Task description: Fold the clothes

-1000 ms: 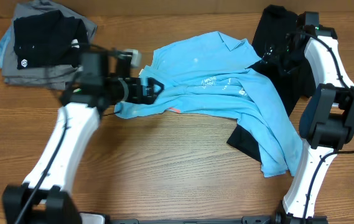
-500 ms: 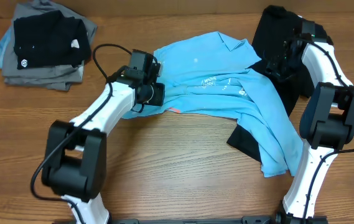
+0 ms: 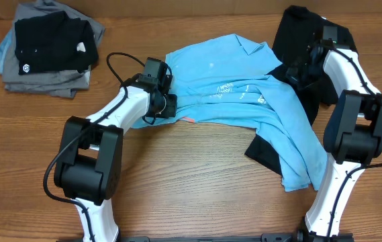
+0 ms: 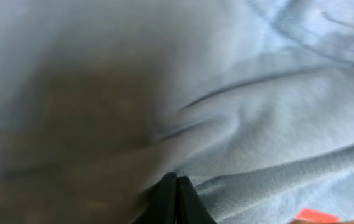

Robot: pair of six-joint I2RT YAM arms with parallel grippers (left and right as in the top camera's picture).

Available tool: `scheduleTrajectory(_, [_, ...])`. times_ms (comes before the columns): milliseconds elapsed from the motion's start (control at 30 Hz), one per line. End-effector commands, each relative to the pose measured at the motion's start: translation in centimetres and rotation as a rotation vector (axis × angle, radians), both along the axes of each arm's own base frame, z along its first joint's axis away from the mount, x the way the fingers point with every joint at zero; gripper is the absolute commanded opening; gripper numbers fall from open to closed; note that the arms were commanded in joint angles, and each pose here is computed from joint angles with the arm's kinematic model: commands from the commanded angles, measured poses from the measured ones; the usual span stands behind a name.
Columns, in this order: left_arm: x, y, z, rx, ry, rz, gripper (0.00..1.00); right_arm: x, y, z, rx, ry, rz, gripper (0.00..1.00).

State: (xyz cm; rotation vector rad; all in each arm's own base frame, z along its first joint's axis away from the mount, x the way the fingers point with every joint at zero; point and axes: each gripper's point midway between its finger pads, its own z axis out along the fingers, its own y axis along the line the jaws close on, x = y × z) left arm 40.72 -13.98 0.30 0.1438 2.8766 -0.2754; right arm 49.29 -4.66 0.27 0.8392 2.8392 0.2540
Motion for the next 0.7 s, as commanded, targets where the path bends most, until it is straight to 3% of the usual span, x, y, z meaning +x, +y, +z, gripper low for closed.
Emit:
scheduleTrajectory(0, [-0.5, 5.4, -2.5, 0.143, 0.069, 0.135, 0.04, -3.9, -4.9, -3.7, -0.166, 0.162, -0.134, 0.04])
scheduleTrajectory(367, [-1.9, 14.7, -2.8, 0.167, 0.176, 0.392, 0.04, -5.4, -15.1, -0.8, -0.309, 0.172, -0.317, 0.04])
scheduleTrajectory(667, [-2.3, 16.8, -2.6, 0.165, 0.192, 0.445, 0.04, -7.0, -24.1, 6.6, -0.449, 0.132, -0.556, 0.04])
